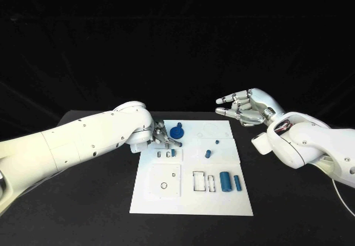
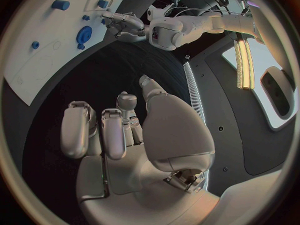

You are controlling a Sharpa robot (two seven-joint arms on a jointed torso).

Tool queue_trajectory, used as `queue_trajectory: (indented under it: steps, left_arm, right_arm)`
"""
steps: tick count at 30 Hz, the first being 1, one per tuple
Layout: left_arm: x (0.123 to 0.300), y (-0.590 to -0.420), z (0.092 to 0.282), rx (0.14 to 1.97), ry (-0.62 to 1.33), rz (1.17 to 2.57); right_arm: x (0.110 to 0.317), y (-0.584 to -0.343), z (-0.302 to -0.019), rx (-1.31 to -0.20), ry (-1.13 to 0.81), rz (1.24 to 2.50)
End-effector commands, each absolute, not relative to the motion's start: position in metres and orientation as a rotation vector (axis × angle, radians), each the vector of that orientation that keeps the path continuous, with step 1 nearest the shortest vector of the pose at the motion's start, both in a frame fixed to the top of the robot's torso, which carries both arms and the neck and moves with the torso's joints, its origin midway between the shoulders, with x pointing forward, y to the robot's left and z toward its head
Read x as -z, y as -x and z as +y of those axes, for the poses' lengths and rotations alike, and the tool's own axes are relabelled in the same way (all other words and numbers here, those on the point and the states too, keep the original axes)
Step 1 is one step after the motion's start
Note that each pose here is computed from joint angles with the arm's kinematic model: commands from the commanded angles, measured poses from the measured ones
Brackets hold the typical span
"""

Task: Assemble the parts on the task board

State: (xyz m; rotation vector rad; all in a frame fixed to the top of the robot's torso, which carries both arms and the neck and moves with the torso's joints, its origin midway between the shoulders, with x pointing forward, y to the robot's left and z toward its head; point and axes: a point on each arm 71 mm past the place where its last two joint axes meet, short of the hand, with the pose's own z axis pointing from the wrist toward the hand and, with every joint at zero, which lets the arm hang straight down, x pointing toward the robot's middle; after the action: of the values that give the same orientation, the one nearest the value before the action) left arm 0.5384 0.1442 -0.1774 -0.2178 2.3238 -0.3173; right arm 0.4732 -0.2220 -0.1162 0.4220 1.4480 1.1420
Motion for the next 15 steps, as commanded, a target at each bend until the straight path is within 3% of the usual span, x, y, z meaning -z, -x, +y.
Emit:
queue_trajectory:
  steps: [1,15]
  left_arm:
    - [0.1791,-0.5384,0.1431,0.268,0.156,2.359]
    - [0.1818,-0.5386,0.1365,0.259,0.110,2.395]
  right_arm:
    - [0.1175,-0.4734,-0.2207,-1.148,-0.419,1.468]
    - [0.1189,-0.4754,-0.2199,-1.146,-0.421,1.480]
